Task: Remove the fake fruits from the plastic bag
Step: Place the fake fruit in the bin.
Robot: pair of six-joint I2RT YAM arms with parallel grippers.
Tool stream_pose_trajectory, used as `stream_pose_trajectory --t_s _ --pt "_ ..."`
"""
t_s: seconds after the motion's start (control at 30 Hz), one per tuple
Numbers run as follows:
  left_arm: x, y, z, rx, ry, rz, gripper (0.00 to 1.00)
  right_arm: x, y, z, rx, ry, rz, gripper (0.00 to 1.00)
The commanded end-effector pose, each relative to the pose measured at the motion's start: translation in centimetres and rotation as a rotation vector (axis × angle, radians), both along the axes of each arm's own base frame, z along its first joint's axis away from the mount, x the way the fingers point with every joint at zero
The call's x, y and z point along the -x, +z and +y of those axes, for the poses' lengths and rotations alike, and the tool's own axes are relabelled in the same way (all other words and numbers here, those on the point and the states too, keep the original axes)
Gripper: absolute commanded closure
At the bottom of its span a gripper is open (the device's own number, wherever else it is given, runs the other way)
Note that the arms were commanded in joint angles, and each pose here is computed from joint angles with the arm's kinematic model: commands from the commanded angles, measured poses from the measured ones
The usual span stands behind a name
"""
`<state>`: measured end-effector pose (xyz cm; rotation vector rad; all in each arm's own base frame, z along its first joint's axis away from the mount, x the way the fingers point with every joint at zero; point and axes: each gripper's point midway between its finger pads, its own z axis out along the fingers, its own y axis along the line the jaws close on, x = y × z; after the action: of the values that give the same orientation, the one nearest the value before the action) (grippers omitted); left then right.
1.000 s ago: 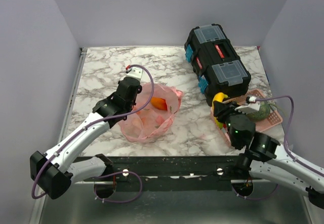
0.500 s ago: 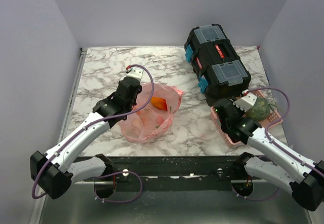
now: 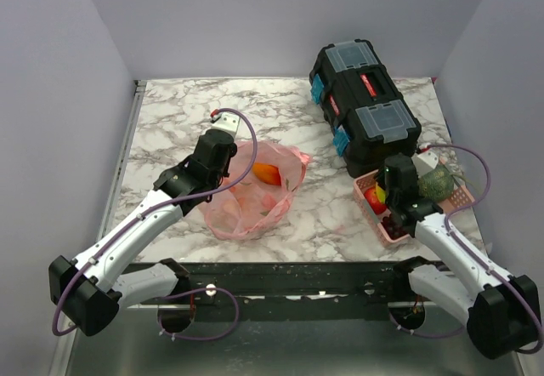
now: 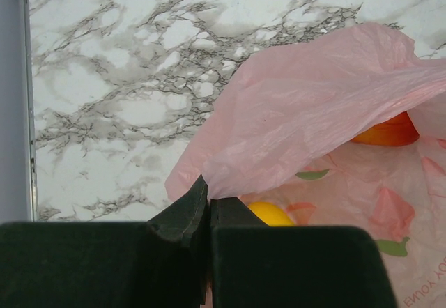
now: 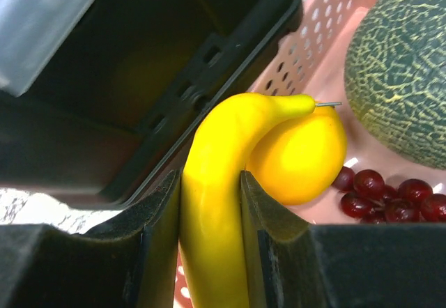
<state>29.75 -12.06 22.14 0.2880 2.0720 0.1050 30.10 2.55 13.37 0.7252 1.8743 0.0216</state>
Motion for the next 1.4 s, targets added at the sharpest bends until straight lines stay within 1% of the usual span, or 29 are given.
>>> stream_pose_trajectory --t_s 0.0,0.17,0.27,0.4,0.47,0.57,0.67,0.73,0.77,0.83,1.0,1.1,1.23,1.3,1.37 --pt "0.2 0.7 -0.2 0.033 -0.011 -0.013 1.0 -2.4 1.0 0.0 -0.112 0.041 -0.089 0.99" --pt "0.2 0.6 -0.2 0.035 -0.012 -0.01 1.0 -2.9 0.5 -2.4 -0.136 -0.008 -0.097 0.99" --pt "0.2 0.5 -0.3 0.033 -0.013 -0.005 1.0 -3.0 0.0 -2.9 -0.144 -0.014 -0.084 0.91" --pt "0.1 0.5 -0.3 0.035 -0.015 -0.006 1.0 -2.6 -0.5 -3.3 -0.134 -0.029 -0.08 0.75" --pt "0.1 0.5 -0.3 0.033 -0.015 -0.004 1.0 -2.3 -0.8 -3.5 -0.131 -0.035 -0.075 0.64" --pt "0.2 0.5 -0.4 0.035 -0.017 -0.002 1.0 -2.0 -1.1 -3.6 -0.121 -0.034 -0.056 0.53" --pt "0.1 0.5 -0.4 0.036 -0.019 -0.002 1.0 -1.7 -1.2 -3.8 -0.092 -0.028 -0.028 0.36" --pt "0.2 0.5 -0.5 0.038 -0.021 0.0 1.0 -1.7 -0.6 -3.9 -0.079 -0.021 -0.03 0.28" --pt "0.2 0.4 -0.5 0.039 -0.022 0.001 1.0 -1.4 -0.7 -3.9 -0.071 -0.015 -0.01 0.27" --pt "0.1 0.4 -0.6 0.038 -0.023 0.003 1.0 -1.3 0.0 -3.7 -0.066 0.007 -0.018 0.24" --pt "0.1 0.3 -0.7 0.04 -0.027 0.007 1.0 -1.1 1.5 -3.5 -0.039 0.043 -0.021 0.23" --pt "0.1 0.4 -0.7 0.039 -0.028 0.009 1.0 -1.0 1.9 -2.8 -0.047 0.088 -0.01 0.23" --pt "0.1 0.2 -0.9 0.041 -0.032 0.014 1.0 -1.5 2.2 0.0 -0.112 0.231 -0.03 0.26" --pt "0.1 0.2 -0.9 0.039 -0.033 0.018 1.0 -1.5 1.7 0.6 -0.134 0.254 -0.006 0.3" --pt "0.1 0.2 -0.9 0.039 -0.031 0.018 1.0 -1.4 1.5 1.0 -0.136 0.276 -0.01 0.31"
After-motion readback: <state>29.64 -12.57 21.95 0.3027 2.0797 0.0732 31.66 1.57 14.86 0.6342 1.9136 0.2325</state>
